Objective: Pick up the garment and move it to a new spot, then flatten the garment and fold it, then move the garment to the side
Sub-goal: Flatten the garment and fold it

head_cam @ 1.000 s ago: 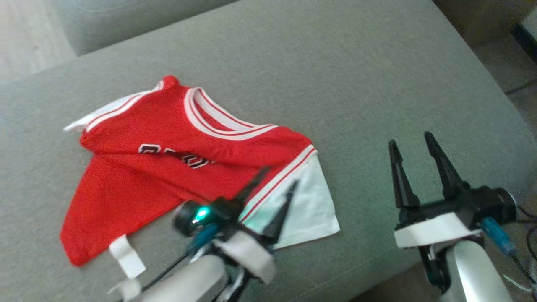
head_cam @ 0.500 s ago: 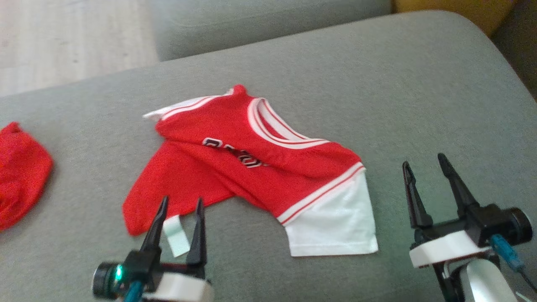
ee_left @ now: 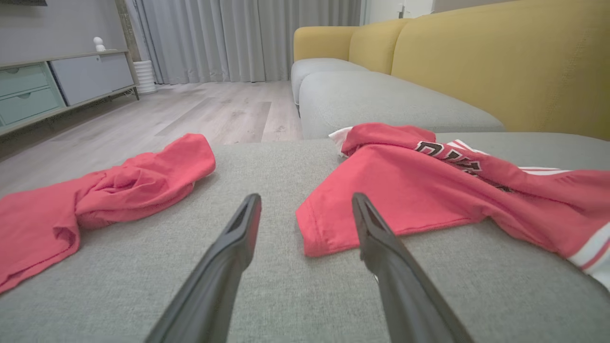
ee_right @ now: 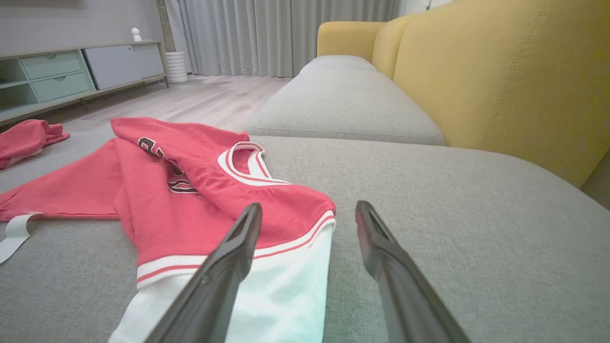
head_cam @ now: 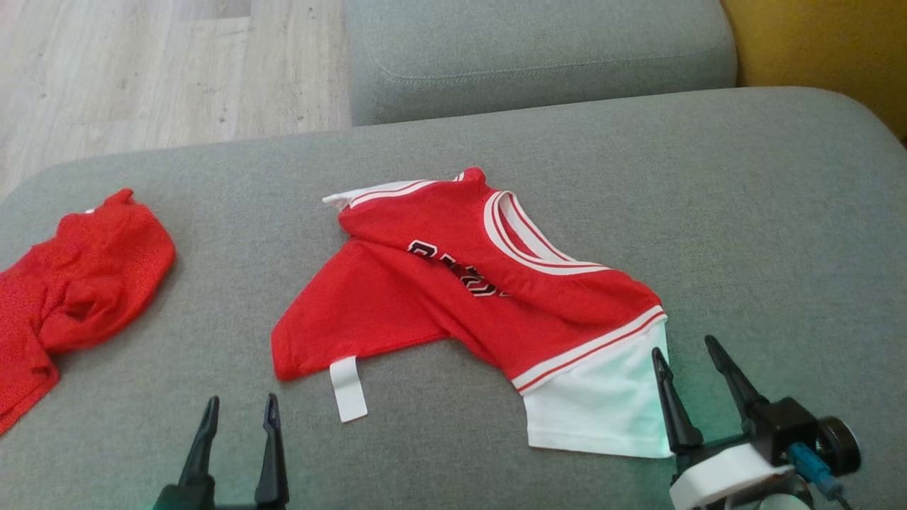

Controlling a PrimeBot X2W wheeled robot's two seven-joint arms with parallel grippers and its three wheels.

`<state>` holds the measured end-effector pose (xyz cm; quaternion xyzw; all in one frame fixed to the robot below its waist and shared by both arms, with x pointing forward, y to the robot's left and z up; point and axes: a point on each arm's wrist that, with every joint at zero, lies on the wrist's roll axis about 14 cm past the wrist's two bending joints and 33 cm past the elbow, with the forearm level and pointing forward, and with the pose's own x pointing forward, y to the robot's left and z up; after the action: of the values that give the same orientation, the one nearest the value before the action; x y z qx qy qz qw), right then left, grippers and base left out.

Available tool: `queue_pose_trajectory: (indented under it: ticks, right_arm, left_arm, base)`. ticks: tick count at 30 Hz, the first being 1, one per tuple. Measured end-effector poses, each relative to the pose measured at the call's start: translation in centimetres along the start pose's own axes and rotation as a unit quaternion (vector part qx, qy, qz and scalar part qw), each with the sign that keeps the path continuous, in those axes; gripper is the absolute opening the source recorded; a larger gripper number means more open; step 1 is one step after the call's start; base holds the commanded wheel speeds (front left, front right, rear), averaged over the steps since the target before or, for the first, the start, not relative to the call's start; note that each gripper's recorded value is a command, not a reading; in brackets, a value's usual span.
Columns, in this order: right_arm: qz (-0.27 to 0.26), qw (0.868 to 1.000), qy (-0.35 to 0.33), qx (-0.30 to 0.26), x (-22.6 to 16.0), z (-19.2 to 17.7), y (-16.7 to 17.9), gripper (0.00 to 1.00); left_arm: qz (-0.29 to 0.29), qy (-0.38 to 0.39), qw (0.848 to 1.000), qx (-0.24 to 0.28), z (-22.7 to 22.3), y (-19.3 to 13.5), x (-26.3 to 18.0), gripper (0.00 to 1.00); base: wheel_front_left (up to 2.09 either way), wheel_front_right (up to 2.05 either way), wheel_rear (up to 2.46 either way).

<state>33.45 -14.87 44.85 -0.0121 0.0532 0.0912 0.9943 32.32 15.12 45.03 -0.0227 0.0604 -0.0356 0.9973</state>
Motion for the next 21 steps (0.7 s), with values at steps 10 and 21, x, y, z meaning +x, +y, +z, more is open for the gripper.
queue_pose_trajectory:
  ticks: [10, 21]
  right_arm:
    - [0.011, 1.000, 0.007, 0.009, -0.1, -0.5, 1.2, 1.00]
    - [-0.016, 0.999, 0.029, -0.010, -0.5, -1.4, -0.9, 1.00]
  left_arm:
    - [0.002, 0.008, 1.000, -0.004, -0.8, 0.7, -0.1, 1.00]
    - [-0.060, 0.026, 0.997, 0.030, -2.0, -2.1, 0.4, 1.00]
  base:
    - [0.00, 0.00, 0.00]
    - [0.00, 0.00, 0.00]
